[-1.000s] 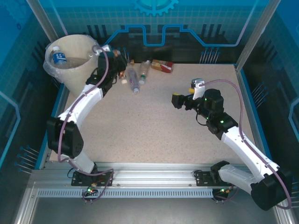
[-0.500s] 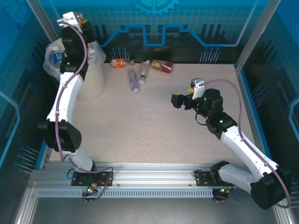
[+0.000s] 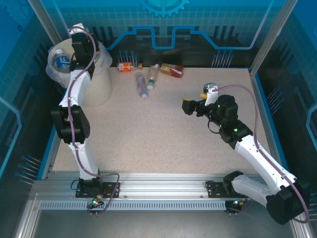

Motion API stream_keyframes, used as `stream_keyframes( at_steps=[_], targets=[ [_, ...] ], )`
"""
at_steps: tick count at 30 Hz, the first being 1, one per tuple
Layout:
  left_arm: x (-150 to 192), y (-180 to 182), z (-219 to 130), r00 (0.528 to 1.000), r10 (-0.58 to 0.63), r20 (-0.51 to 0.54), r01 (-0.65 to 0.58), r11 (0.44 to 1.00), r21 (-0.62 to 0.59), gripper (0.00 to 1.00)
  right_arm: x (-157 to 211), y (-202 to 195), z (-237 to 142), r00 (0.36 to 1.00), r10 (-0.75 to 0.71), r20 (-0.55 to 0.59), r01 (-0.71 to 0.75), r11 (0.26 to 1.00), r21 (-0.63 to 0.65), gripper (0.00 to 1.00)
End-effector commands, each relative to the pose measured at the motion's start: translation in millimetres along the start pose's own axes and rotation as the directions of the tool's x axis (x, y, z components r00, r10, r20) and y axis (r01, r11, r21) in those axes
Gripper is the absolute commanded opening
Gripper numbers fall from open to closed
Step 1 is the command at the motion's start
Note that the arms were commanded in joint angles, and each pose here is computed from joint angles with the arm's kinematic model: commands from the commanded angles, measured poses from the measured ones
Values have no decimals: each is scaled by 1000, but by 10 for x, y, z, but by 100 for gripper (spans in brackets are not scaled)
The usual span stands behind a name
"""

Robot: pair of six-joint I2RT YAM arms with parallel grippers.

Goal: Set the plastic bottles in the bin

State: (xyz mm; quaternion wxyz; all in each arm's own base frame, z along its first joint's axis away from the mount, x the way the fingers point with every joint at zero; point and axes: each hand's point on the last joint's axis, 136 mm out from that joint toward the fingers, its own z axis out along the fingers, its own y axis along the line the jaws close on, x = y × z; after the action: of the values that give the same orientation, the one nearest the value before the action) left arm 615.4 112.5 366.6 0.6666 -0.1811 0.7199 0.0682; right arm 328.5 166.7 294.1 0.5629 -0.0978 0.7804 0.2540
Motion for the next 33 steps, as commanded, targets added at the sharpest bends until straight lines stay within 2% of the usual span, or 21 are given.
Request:
stream_keyframes(
  at_steps=[1,7,11,16,19,23,26,30,33],
  targets=[
    [-291,-155,-50,998,-24,64,18,996,87,58,1,-74,-49,1000,-9,14,9,1000,27,100],
    [-326,-291,-138,997,-76,23,72,984,162,70,-2,-68,-29,1000,-6,12,6,1000,22,100],
    [-494,-390,-272,996,-81,38,73,981,180,85,2,-65,-18,1000,-4,10,4,1000,19,100],
    [-641,-637,-555,993,-116,16,110,968,225,88,-7,-63,-22,1000,-6,13,6,1000,20,100],
    [-570,-883,-829,992,-127,-24,129,961,244,91,2,-78,-10,1000,-3,12,3,1000,25,100],
    [-213,-1263,-1174,990,-113,-87,131,960,247,99,19,-84,22,1000,13,8,-13,1000,25,100],
    [253,-1451,-1302,974,-111,-199,154,965,213,99,32,-124,41,999,41,4,-41,998,45,100],
    [933,-1664,-1318,931,-107,-350,178,968,177,99,70,-200,59,996,86,-12,-85,993,85,100],
    [1487,-1790,-1233,868,-99,-487,198,968,156,99,105,-254,54,991,128,-34,-123,985,122,100]
  ],
)
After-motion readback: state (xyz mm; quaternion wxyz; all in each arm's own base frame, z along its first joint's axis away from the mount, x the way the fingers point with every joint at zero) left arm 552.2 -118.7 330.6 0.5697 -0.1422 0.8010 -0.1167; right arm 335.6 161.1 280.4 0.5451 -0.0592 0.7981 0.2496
